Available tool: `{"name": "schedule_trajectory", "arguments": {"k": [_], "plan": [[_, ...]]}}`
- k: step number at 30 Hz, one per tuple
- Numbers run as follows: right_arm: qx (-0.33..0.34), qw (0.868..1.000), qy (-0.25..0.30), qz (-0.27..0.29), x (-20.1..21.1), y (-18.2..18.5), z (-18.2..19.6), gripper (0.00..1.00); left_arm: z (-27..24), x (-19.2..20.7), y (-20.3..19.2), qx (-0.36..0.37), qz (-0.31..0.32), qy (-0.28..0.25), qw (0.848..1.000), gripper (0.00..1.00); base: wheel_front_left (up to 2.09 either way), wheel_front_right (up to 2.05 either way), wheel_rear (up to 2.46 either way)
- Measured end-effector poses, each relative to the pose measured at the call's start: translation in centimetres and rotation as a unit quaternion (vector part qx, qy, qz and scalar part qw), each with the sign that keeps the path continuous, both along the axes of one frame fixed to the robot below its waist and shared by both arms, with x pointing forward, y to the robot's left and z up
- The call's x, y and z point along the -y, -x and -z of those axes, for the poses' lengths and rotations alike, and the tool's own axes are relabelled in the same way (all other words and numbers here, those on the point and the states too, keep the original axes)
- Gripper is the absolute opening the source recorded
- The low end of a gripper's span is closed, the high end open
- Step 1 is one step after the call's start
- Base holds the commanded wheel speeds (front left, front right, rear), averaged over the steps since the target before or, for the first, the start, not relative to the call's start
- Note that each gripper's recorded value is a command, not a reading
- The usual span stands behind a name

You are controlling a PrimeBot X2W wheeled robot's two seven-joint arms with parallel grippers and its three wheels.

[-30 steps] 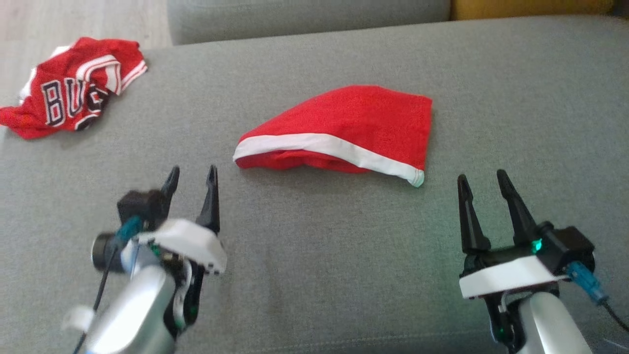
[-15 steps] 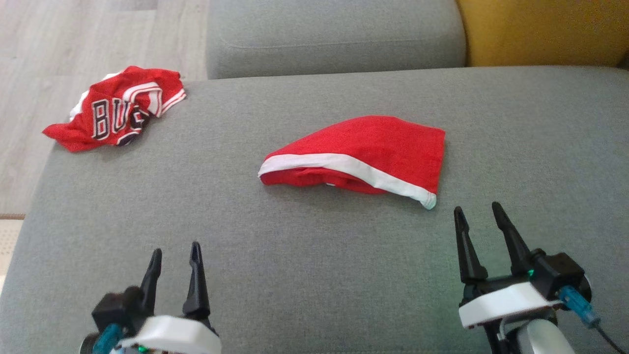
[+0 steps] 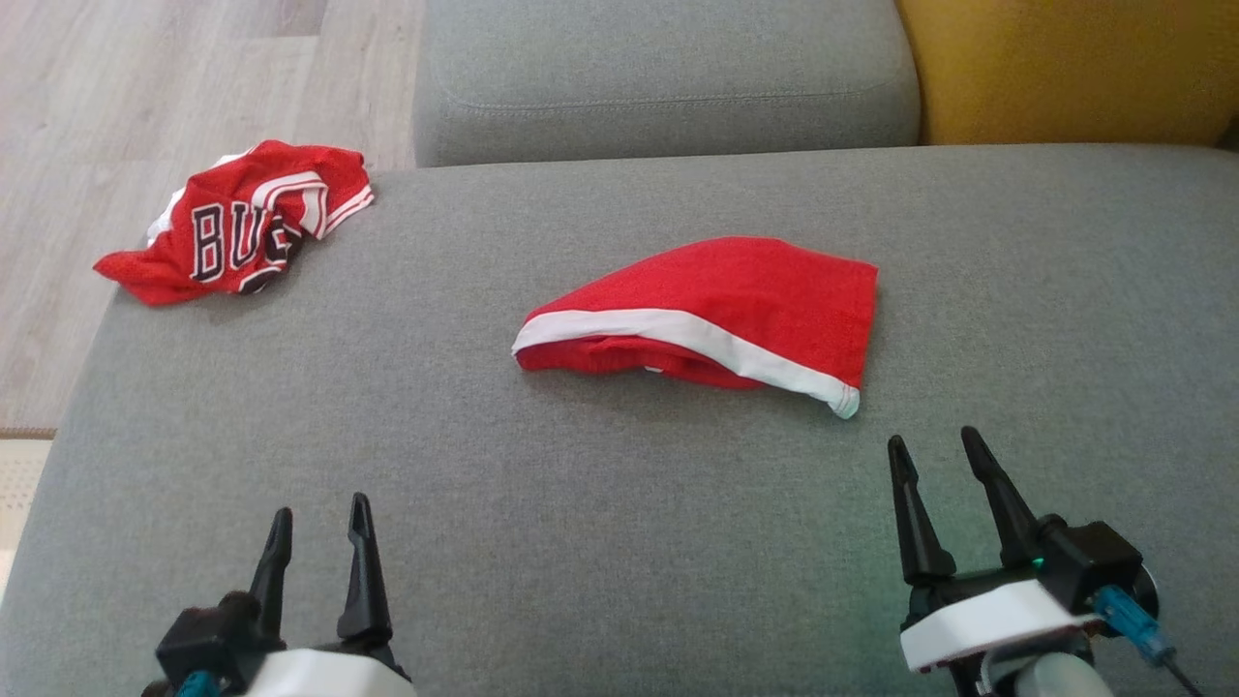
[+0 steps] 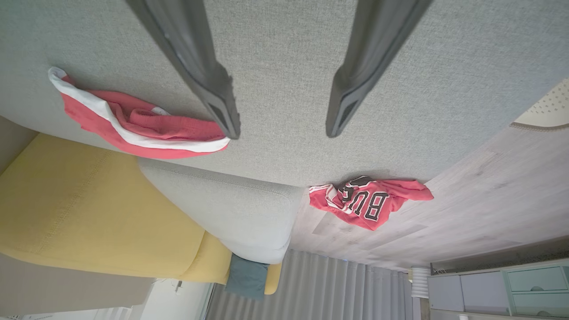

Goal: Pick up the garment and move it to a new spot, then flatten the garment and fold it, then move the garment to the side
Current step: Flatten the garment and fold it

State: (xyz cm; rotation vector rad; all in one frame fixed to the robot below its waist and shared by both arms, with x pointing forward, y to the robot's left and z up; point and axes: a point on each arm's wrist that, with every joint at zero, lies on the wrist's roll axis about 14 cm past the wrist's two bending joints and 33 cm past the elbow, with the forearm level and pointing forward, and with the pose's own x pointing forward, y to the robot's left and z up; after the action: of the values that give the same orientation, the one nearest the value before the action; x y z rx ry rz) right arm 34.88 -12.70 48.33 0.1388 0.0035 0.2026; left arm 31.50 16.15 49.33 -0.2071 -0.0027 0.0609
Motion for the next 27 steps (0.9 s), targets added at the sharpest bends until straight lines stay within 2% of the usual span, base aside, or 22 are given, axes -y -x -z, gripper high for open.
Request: {"name": "schedule_trajectory", "arguments": {"k": [16, 27], "plan": [[-0.023, 1.000, 0.008, 0.011, 0.8, -0.3, 1.5, 1.00, 0.9, 0.5, -0.5, -0.006, 0.017, -0.002, 1.000, 1.00, 0.00, 0.00, 0.00], [-0.053, 0.996, 0.066, -0.025, -0.9, -5.5, 3.6, 1.00, 1.9, 0.3, -1.8, -0.022, 0.015, 0.000, 1.000, 1.00, 0.00, 0.00, 0.00]]}}
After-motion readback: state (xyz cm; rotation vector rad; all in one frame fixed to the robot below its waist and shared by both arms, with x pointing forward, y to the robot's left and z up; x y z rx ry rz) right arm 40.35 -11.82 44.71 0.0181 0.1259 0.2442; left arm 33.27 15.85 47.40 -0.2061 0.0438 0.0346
